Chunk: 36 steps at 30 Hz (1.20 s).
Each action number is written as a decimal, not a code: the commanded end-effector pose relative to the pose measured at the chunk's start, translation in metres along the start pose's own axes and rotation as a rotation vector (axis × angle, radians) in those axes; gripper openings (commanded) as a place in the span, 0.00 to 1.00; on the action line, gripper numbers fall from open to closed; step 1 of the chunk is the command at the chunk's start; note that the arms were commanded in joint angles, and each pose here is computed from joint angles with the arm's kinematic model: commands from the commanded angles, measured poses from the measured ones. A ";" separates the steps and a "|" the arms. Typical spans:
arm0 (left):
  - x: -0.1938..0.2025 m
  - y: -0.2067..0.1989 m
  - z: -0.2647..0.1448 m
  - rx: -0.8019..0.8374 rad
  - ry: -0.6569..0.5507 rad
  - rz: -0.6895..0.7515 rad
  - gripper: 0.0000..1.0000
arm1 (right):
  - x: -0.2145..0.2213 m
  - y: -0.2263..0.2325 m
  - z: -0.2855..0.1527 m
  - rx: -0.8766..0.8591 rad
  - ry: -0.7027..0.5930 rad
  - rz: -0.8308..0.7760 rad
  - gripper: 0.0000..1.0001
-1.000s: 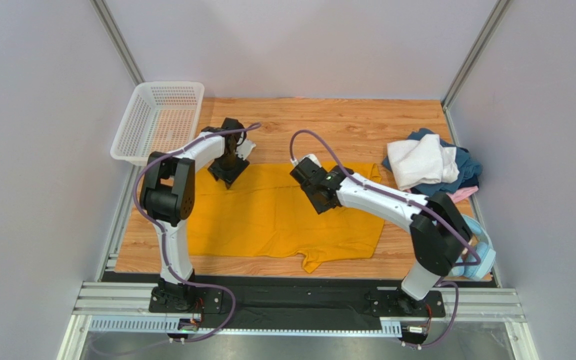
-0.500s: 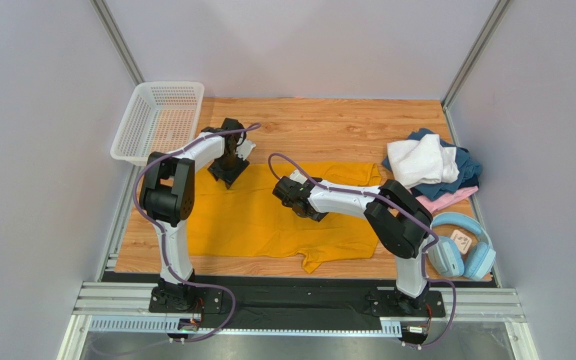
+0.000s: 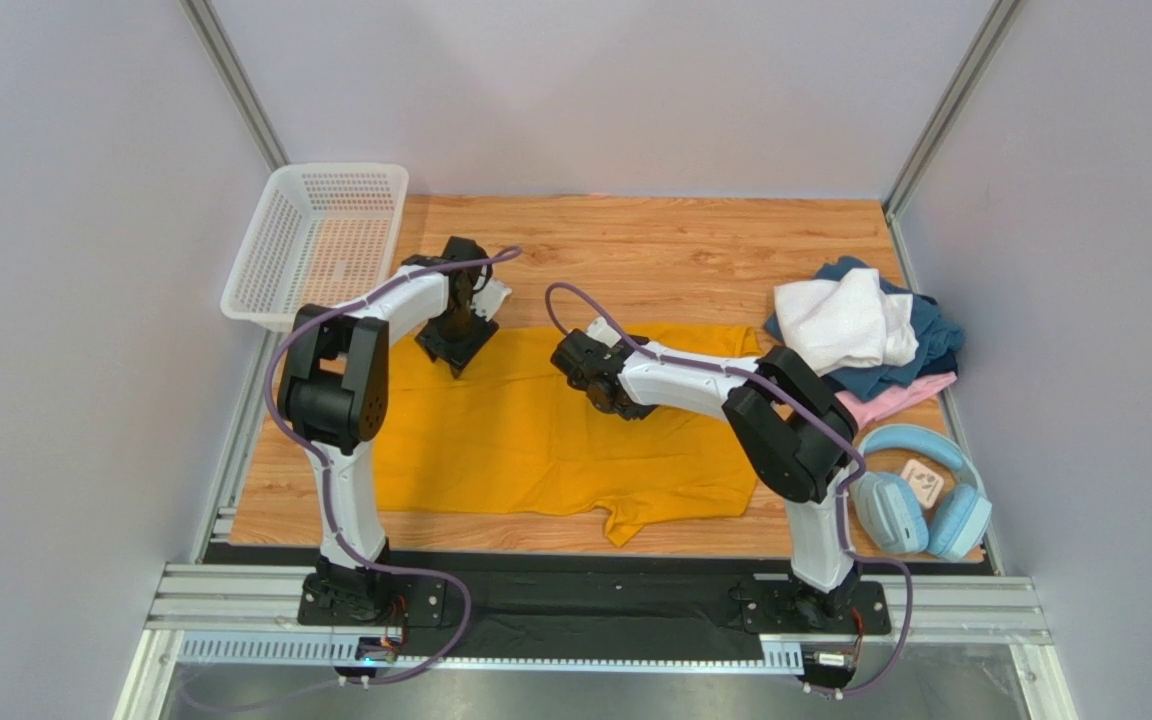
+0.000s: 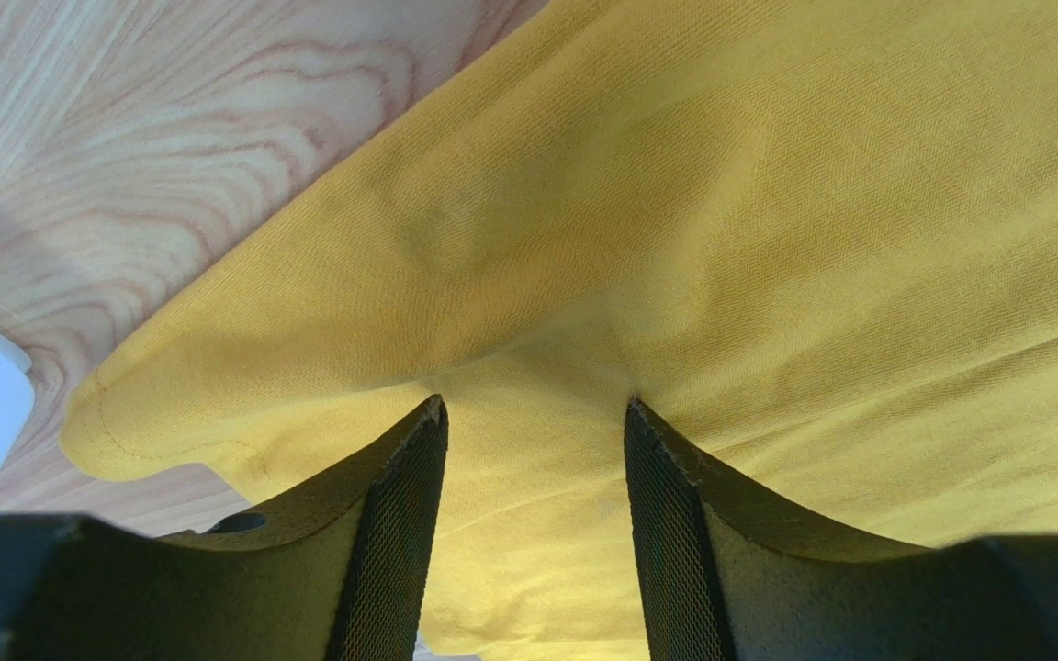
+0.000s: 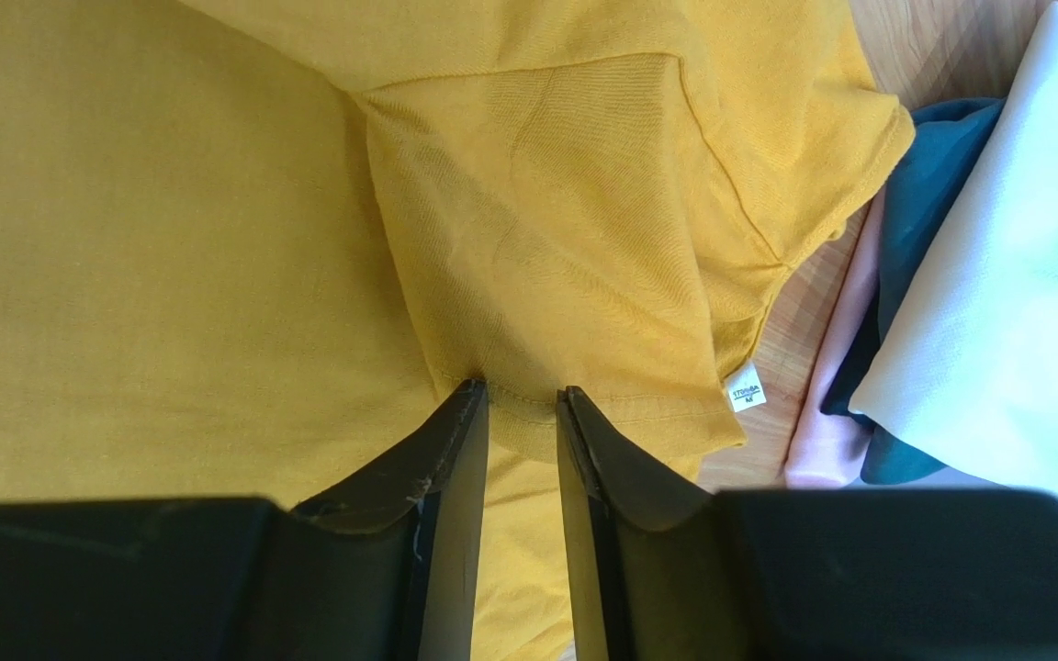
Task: Fold and stack the t-shirts
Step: Fold the flattened tshirt in 1/3 of the way
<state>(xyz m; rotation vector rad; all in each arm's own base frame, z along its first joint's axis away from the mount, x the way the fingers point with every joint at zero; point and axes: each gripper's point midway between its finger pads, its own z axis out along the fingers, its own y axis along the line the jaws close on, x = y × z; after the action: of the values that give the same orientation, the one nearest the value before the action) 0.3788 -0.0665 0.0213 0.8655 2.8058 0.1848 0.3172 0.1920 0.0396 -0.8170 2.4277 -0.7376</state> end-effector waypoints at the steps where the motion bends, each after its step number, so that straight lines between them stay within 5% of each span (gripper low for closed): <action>1: 0.008 0.001 -0.006 0.006 0.013 0.012 0.57 | -0.017 -0.001 0.001 0.004 -0.042 0.042 0.27; 10: 0.009 0.001 -0.007 0.003 0.017 0.014 0.57 | -0.017 0.009 -0.020 -0.056 -0.079 0.066 0.27; 36: 0.012 0.008 -0.011 -0.013 0.016 0.012 0.57 | -0.004 0.022 0.018 -0.069 0.000 0.074 0.22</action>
<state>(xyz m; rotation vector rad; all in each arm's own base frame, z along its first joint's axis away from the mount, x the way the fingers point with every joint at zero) 0.3778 -0.0640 0.0214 0.8653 2.8112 0.1856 0.3192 0.2007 0.0260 -0.7806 2.4643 -0.6528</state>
